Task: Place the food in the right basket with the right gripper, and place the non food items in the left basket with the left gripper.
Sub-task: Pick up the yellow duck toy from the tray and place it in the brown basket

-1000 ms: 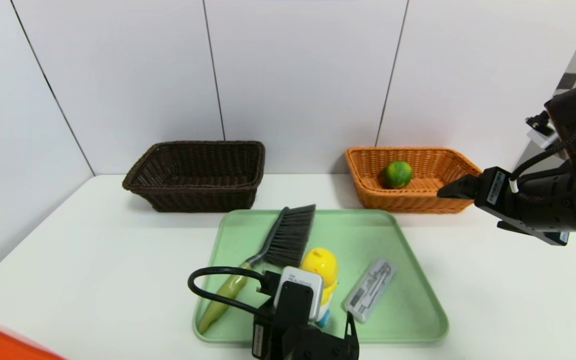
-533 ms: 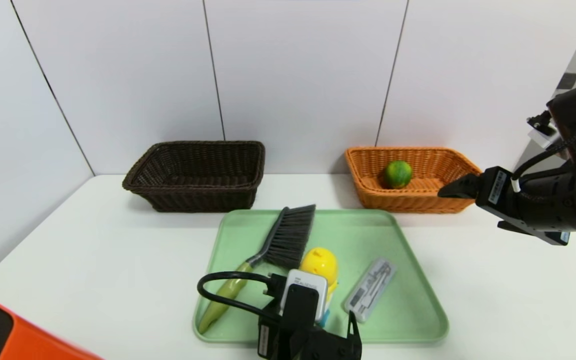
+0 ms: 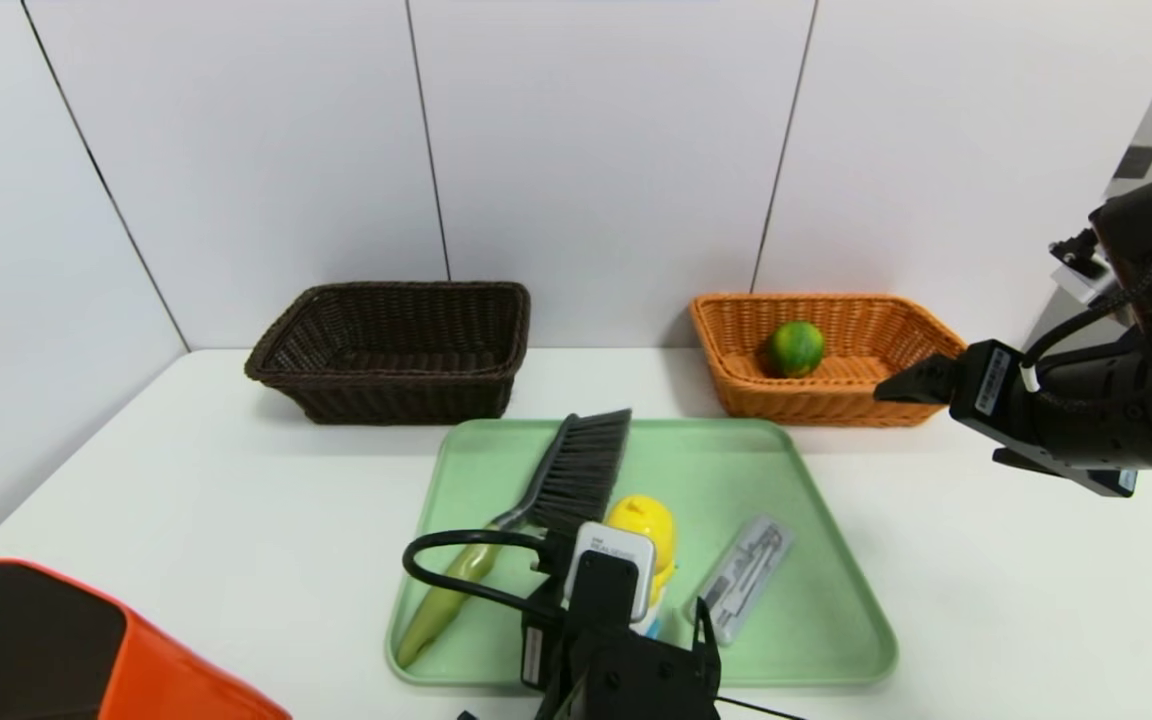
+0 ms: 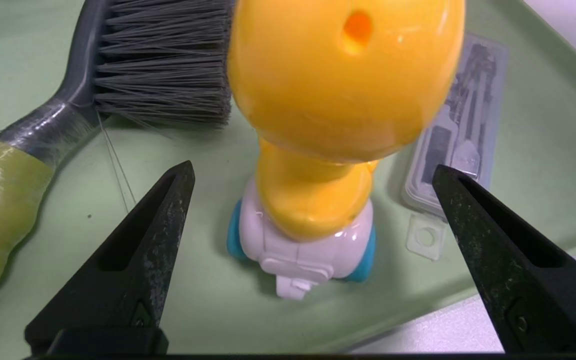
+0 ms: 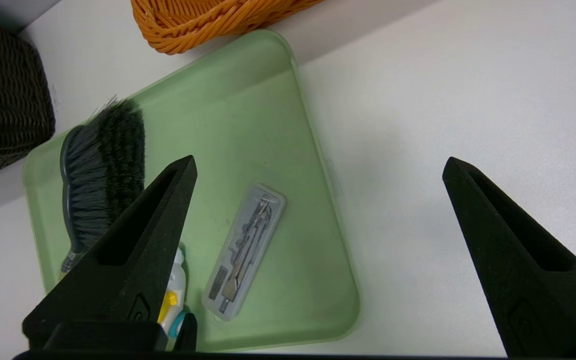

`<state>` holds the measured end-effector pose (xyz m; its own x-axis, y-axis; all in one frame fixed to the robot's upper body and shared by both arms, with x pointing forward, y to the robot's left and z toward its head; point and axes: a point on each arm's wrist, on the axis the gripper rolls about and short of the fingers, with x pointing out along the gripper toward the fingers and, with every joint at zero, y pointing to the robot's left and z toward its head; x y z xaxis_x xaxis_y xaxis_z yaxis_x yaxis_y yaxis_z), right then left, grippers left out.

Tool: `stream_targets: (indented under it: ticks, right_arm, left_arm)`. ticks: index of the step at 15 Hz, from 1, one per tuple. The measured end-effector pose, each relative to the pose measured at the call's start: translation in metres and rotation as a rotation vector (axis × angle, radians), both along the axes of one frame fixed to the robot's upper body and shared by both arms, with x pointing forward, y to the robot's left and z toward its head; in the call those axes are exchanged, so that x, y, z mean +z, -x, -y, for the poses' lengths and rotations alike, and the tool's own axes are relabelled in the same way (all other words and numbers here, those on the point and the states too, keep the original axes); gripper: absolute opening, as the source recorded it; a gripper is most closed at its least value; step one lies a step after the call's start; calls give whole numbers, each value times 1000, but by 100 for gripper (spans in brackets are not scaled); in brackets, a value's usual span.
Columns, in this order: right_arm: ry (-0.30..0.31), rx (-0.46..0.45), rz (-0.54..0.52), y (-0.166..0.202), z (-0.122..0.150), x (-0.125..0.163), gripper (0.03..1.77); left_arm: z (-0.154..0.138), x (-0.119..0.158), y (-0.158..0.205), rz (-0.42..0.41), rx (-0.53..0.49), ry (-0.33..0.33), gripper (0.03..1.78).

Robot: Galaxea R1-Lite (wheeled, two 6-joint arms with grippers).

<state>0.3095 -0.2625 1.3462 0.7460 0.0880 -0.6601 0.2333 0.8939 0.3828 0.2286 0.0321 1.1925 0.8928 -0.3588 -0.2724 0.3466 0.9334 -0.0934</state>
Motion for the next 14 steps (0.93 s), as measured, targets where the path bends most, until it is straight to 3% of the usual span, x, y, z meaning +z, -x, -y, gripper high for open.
stream_targets:
  ticks: [14]
  right_arm:
    - [7, -2, -23, 1, 1, -7, 170]
  left_arm:
    - [-2, -9, -20, 20, 23, -30, 169]
